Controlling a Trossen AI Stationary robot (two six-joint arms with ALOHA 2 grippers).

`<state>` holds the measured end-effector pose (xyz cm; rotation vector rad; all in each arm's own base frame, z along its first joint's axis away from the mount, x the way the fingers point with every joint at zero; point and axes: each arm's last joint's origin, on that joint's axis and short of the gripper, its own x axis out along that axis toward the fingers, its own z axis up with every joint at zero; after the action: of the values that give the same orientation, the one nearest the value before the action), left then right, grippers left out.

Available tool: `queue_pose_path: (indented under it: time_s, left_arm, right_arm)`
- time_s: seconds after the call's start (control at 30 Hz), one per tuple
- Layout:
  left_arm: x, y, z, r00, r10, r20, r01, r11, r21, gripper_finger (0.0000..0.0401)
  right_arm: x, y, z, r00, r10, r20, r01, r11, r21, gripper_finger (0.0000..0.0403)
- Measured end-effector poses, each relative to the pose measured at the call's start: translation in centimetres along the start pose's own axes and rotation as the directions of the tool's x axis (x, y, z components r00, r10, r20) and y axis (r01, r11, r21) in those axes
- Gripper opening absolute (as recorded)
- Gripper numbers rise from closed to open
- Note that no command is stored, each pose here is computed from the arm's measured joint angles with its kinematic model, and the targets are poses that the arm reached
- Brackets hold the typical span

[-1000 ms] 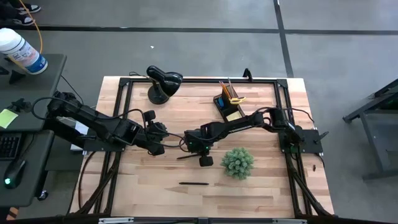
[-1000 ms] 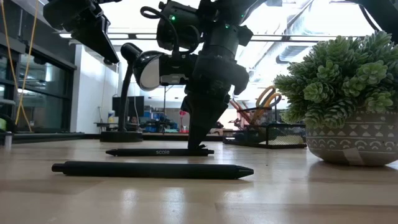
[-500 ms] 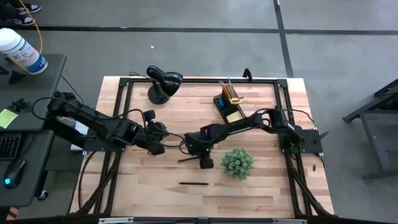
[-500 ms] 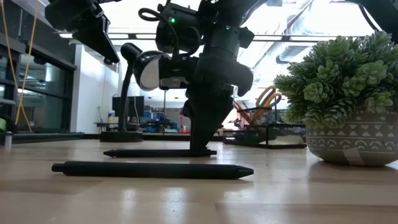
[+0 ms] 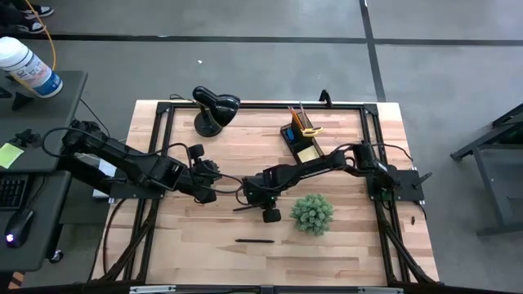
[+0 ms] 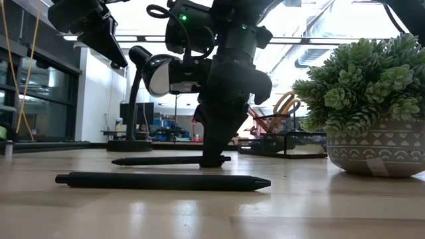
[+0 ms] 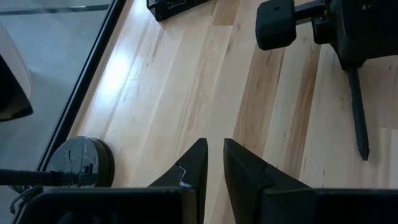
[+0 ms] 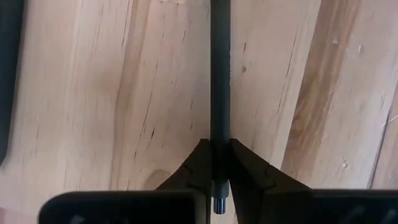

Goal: Pick and place office supplies into organizer
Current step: Put the top black pen into the desk organizer

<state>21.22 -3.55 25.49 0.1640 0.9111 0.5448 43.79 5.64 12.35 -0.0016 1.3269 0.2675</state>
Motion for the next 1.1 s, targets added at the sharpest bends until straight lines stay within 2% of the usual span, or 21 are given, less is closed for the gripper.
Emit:
queue_pose_path:
  time_s: [0.37,0.6,0.77,0.93,1.1]
  left_arm:
    - [0.0,0.1,-0.1,1.0,0.004,-0.011,-0.004,1.0,0.012,0.0042]
    - [0.0,0.1,-0.2,1.0,0.005,-0.014,-0.005,1.0,0.011,0.0042]
    - [0.0,0.1,-0.2,1.0,0.009,-0.013,-0.009,1.0,0.008,0.0042]
    - [0.0,0.1,-0.2,1.0,0.01,-0.012,-0.01,1.0,0.007,0.0042]
    - [0.0,0.1,-0.2,1.0,0.012,-0.011,-0.012,1.0,0.007,0.0042]
  right_arm:
    - [-0.4,0.0,-0.1,1.0,-0.02,-0.004,0.02,1.0,-0.014,0.0028]
    - [-2.5,-0.8,-0.9,0.996,-0.063,-0.059,0.063,0.998,-0.006,0.0028]
    - [-4.9,-2.4,-1.4,0.989,-0.129,-0.076,0.131,0.991,0.024,0.0028]
    - [-8.3,-4.1,-1.7,0.986,-0.166,-0.028,0.167,0.983,0.074,0.0028]
    - [-12.1,-6.7,-3.3,0.961,-0.269,-0.065,0.275,0.954,0.117,0.0028]
